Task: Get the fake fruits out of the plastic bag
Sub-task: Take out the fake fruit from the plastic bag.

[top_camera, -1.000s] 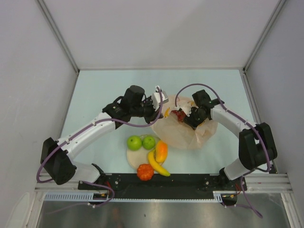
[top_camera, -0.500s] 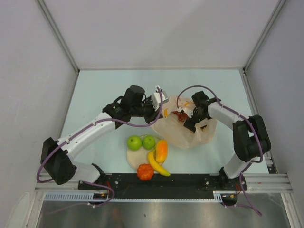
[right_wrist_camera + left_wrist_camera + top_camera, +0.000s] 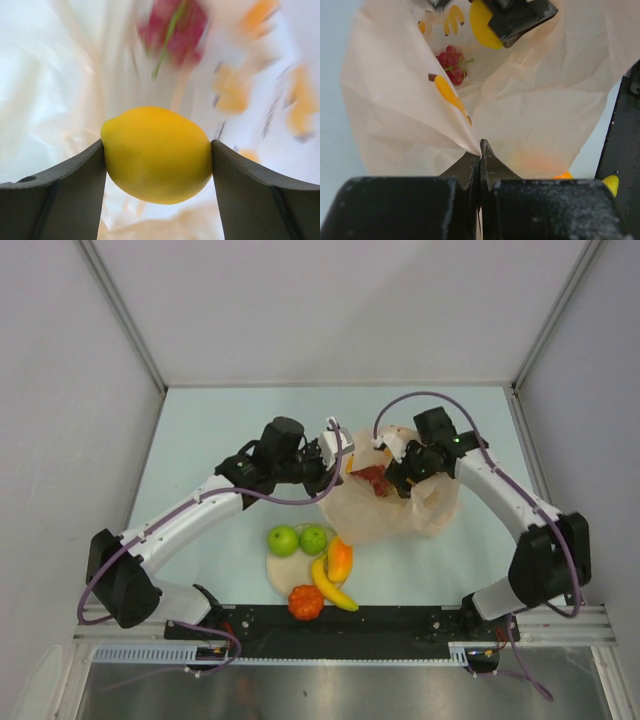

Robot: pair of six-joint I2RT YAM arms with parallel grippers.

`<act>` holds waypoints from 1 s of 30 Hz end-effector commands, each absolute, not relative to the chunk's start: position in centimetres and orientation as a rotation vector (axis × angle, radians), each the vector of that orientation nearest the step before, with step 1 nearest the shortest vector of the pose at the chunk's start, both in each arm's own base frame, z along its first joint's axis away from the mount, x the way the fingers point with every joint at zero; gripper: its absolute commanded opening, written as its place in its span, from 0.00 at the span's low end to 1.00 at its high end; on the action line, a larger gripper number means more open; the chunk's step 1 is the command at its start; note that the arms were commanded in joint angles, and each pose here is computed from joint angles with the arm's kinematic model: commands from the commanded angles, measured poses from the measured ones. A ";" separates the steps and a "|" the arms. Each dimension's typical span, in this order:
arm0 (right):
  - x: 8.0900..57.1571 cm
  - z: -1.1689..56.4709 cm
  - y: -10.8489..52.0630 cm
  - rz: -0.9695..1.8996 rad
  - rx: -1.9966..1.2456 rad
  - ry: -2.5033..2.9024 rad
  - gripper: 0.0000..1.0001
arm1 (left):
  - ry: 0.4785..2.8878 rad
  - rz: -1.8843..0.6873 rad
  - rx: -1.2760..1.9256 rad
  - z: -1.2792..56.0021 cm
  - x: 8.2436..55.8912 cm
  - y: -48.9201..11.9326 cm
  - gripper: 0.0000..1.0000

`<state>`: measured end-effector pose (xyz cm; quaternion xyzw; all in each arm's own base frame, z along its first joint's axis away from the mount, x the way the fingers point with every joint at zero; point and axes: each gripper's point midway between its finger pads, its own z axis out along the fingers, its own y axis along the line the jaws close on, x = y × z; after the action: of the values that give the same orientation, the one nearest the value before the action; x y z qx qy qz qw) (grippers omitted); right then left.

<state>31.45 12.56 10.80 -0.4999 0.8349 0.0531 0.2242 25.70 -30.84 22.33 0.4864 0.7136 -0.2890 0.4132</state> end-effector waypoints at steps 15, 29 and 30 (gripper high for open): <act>31.9 23.3 19.7 0.431 -1.155 1.918 0.62 | 1.659 -0.743 1.041 31.5 31.2 -31.6 0.00; 19.3 31.8 25.1 0.595 -1.394 1.634 0.69 | 1.619 -0.790 0.914 36.4 29.5 -26.5 0.92; 18.9 31.9 25.3 0.608 -1.406 1.629 0.69 | 1.612 -0.798 0.892 37.3 29.5 -25.8 0.92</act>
<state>22.21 24.88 28.62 -0.5483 0.6840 0.2224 0.4266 29.83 -28.89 30.71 0.4037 0.7097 -0.3182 0.4818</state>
